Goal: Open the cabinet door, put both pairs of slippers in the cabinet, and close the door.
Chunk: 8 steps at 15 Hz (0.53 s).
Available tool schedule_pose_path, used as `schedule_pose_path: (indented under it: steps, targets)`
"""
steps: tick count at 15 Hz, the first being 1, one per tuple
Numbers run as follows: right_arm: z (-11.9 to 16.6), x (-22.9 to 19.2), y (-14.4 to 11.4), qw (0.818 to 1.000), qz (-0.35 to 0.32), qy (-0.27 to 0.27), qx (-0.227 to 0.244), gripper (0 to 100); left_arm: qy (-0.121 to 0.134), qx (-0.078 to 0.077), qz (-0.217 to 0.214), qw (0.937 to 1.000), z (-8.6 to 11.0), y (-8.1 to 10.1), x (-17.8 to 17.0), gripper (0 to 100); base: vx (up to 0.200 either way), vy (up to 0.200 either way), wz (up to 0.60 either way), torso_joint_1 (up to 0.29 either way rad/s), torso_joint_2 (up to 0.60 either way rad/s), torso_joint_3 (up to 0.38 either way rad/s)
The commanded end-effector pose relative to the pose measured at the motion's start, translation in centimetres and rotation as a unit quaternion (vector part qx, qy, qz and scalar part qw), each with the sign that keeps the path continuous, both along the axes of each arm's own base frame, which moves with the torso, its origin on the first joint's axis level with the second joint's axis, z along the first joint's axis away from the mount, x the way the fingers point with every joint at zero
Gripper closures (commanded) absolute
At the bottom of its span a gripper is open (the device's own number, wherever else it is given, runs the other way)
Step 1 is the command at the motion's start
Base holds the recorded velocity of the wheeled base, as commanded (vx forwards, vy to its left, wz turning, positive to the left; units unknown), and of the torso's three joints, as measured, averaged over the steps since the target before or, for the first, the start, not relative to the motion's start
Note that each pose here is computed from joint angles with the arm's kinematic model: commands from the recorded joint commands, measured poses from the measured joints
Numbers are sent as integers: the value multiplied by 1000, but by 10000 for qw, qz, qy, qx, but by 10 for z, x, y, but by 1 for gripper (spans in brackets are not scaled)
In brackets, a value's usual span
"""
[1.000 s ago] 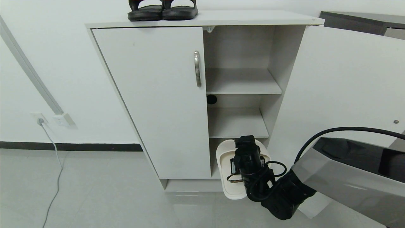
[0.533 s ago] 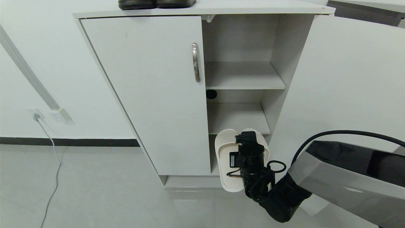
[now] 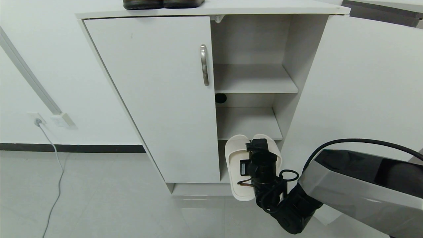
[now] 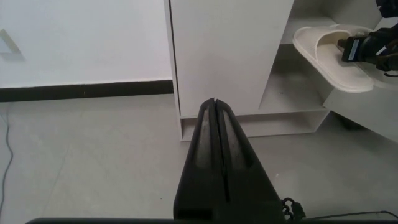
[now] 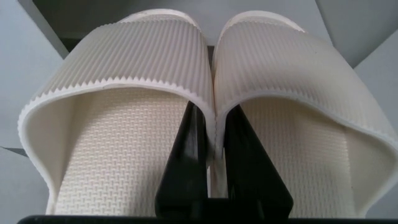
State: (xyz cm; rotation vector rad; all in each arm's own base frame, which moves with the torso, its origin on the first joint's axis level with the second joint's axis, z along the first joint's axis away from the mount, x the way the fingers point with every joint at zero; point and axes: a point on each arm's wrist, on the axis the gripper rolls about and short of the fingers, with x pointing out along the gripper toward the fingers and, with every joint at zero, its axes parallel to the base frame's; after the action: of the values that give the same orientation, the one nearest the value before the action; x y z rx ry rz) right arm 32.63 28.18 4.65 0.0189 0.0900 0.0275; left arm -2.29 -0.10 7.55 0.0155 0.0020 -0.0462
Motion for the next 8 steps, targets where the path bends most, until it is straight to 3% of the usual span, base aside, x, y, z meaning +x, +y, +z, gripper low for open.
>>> schedule_pose_path:
  steps: [1, 8]
  targets:
    - [0, 1, 0, 10000, -6, -14, 13, 100, 11, -1, 1, 10000, 0, 0, 0, 100, 200, 0, 0, 2, 7, 2]
    - [-1, 2, -1, 10000, -13, -3, -5, 100, 4, -1, 1, 10000, 0, 0, 0, 100, 200, 0, 0, 4, 0, 4]
